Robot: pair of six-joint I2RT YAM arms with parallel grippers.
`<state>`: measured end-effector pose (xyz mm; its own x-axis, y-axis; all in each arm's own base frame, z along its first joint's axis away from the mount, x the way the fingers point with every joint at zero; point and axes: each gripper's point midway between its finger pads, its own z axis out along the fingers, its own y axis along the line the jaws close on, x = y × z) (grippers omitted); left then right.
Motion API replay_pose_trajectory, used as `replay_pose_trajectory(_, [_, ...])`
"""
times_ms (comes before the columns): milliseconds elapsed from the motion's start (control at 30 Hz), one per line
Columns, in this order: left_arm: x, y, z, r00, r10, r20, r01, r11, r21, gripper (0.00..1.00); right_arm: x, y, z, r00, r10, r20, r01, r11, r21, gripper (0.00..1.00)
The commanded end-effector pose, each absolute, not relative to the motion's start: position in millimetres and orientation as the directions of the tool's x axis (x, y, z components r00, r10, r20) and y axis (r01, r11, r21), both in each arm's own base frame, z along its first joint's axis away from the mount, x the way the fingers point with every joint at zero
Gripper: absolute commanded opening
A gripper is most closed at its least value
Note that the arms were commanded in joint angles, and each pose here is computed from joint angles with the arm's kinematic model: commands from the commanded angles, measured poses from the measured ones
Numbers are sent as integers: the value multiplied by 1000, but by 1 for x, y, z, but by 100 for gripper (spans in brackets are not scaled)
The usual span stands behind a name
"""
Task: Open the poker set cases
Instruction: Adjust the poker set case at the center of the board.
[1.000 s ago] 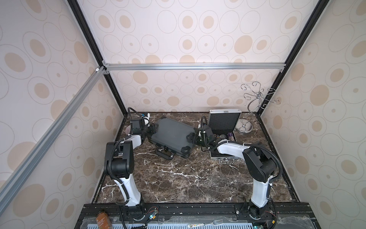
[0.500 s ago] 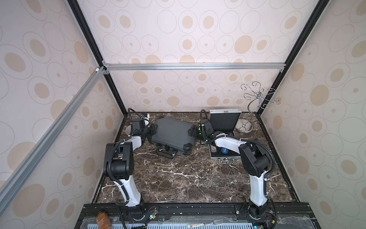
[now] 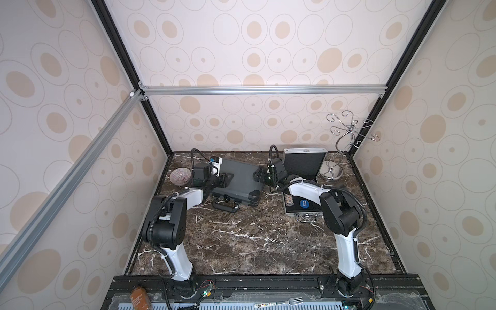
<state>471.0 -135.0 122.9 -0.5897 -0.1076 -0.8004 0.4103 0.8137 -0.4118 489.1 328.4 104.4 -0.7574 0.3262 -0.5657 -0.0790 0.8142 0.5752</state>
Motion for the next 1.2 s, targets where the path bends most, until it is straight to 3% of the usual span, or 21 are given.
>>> replay_pose_trajectory(0, [415, -122, 31, -842, -128, -524, 190, 839, -510, 50, 461, 371, 100, -818, 227, -529, -182, 769, 612, 81])
replay_pose_trajectory(767, [460, -90, 125, -612, -195, -766, 166, 916, -365, 81, 444, 344, 127, -758, 205, -619, -235, 800, 552, 99])
replay_pose_trajectory(1000, [461, -46, 152, -506, -191, -841, -7, 976, -217, 100, 430, 342, 130, -771, 225, -596, -221, 783, 582, 99])
replay_pose_trajectory(1167, [463, -20, 151, -511, -160, -844, -111, 987, -120, 100, 419, 346, 126, -810, 222, -543, -198, 767, 610, 99])
